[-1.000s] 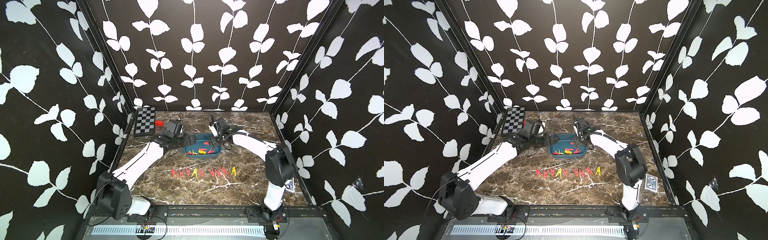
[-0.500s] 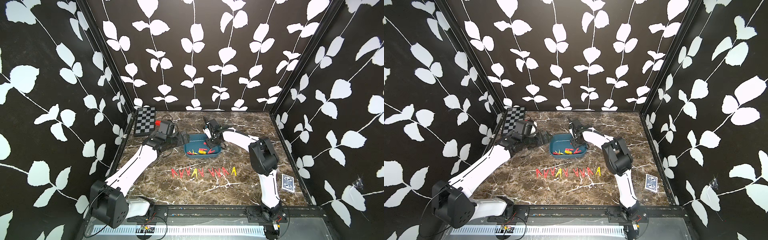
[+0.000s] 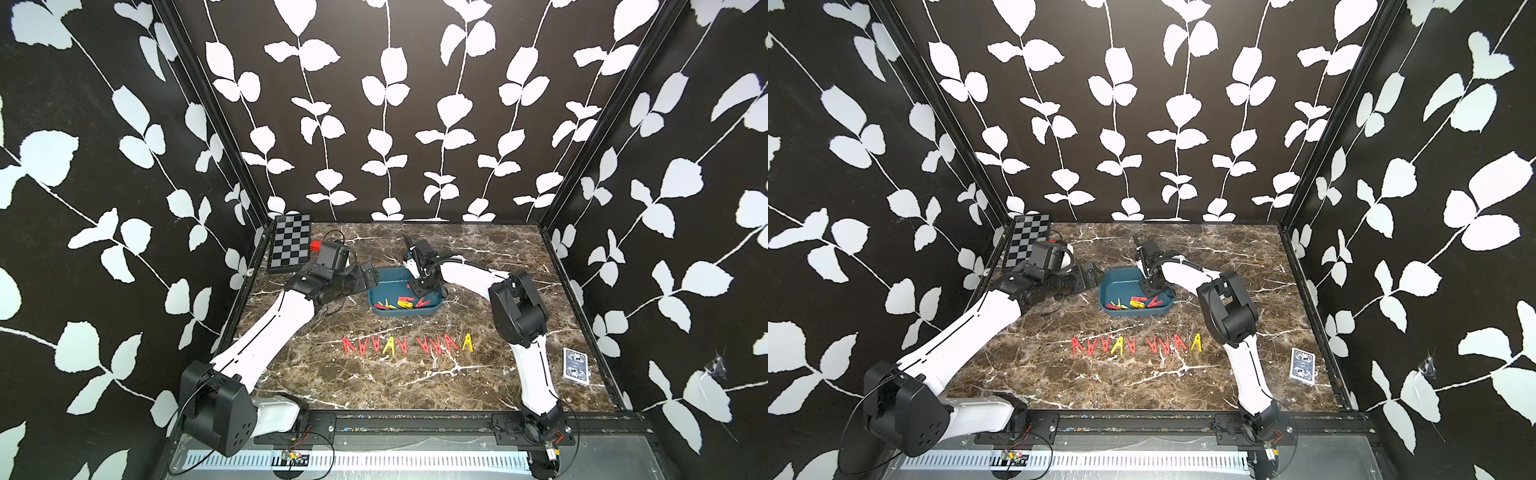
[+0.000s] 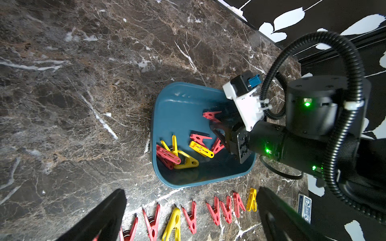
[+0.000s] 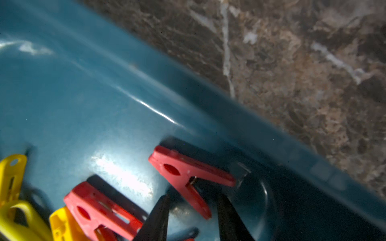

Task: Take the clothespins out of the storage box
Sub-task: Pick up the clothespin from the storage box, then place the clothespin at the center of the board.

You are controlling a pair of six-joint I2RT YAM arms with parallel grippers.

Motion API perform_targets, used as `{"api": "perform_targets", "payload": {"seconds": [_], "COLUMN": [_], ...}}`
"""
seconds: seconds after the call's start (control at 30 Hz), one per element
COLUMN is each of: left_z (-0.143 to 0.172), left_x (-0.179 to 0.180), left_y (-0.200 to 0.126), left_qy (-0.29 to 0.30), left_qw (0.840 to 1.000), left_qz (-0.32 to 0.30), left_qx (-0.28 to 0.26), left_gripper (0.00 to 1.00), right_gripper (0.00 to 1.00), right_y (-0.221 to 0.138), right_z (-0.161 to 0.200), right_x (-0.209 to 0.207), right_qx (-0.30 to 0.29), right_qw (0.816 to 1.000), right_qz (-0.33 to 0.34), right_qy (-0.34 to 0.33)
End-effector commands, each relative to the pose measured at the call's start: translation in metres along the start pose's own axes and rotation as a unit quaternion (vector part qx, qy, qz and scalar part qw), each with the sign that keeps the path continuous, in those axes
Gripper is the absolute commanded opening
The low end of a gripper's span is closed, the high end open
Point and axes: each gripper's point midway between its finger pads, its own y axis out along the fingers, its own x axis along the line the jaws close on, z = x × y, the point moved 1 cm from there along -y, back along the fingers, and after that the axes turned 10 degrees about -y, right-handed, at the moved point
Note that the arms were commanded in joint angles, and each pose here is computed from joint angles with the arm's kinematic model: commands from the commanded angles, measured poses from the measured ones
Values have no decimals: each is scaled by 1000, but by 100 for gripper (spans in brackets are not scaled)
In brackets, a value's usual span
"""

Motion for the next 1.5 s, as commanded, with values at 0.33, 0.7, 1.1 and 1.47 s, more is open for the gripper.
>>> {"api": "perform_targets", "payload": {"seconds": [0.33, 0.7, 1.1, 1.47], "left_z": [6, 13, 19, 30], "left_x": [10, 11, -5, -29], "left_y": [-14, -18, -9, 14], "left_qy": [-3, -4, 14, 32], "left_qw": [1000, 1000, 998, 994], "left_qz": [-6, 10, 47, 75], "left_qx": [-7, -2, 29, 68], "left_gripper": [99, 99, 99, 99], "right_gripper": [5, 0, 0, 0], "right_y": [2, -39, -97, -110], "right_z": [0, -8, 30, 129], "right_x": [9, 17, 11, 5], "right_qx": [3, -34, -72, -36], "right_qw": [1000, 999, 990, 978], "right_qz": [-18, -14, 9, 46], "right_qy": [4, 27, 118, 200]}}
